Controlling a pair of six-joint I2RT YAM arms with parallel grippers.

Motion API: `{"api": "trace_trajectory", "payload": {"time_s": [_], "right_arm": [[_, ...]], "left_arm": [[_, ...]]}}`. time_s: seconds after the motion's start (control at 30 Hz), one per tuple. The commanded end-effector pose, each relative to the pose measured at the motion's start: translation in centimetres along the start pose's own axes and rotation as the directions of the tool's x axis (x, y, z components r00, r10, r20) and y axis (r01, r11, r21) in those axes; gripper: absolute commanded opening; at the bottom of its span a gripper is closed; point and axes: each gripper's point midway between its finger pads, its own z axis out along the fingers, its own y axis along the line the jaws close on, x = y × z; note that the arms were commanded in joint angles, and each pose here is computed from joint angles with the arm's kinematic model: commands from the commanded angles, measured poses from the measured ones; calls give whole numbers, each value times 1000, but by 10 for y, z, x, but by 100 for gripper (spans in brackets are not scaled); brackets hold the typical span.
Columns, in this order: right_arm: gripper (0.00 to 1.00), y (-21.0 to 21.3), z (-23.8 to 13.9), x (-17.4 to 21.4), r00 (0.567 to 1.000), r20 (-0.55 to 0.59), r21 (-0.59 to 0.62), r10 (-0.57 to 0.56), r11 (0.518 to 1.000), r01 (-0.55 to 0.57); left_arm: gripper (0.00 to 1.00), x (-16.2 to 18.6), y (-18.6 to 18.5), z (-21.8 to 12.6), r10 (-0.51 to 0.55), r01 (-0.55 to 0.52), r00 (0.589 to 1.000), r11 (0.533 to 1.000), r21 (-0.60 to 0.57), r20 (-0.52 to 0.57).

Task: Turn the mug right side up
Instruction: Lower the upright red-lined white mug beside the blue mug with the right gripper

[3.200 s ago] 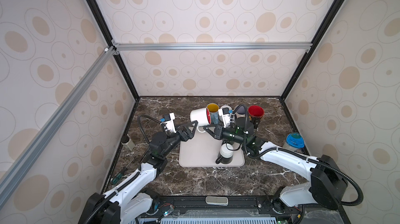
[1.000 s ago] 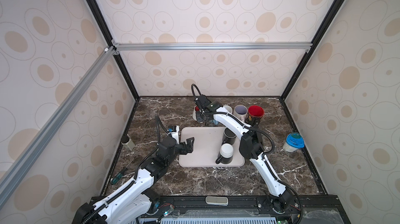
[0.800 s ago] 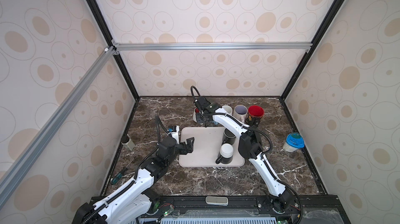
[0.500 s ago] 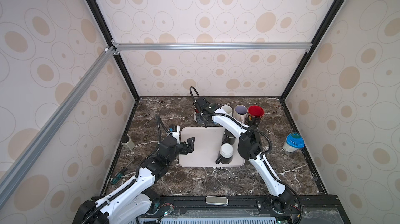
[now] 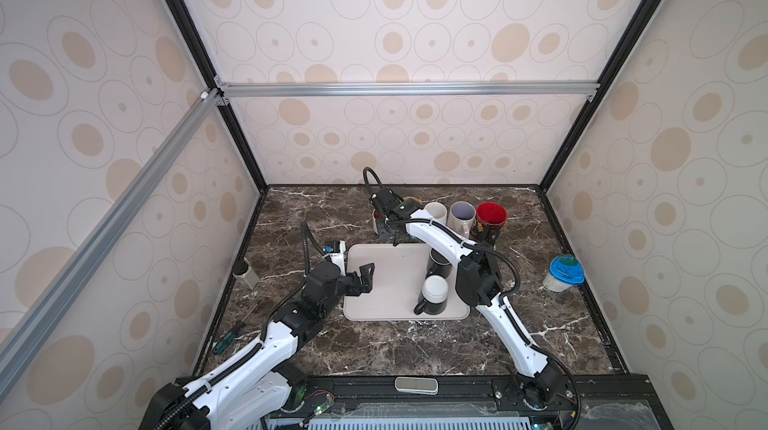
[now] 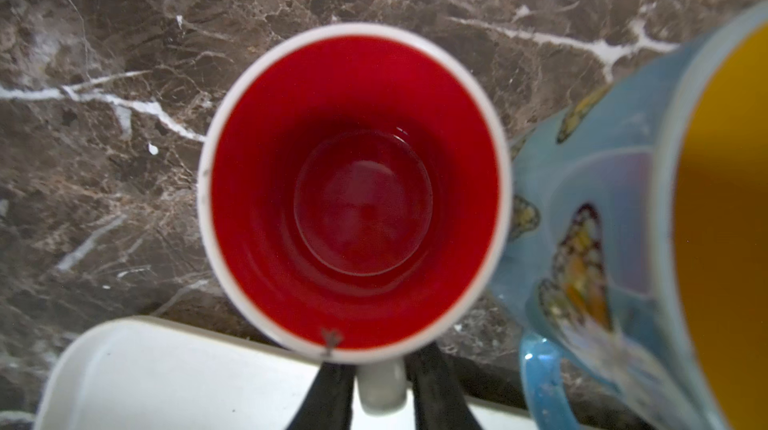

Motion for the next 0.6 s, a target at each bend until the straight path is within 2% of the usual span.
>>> {"api": "trace_trajectory", "payload": {"time_s": [0.0, 0.2, 0.57], "right_arm": [[34, -4, -4, -2, 1000, 6, 22, 0, 1000, 0], [42, 5, -22, -7, 999, 29, -17, -14, 1000, 14], [42, 17, -98, -9, 994, 93, -107, -64, 992, 73]], "left_arm": [[100, -7, -4, -3, 1, -1, 1000, 1000, 10, 30], [100, -8, -4, -5, -1, 1, 999, 1000, 13, 34], [100, 1, 0, -7, -7, 7, 1000, 1000, 11, 23]]}}
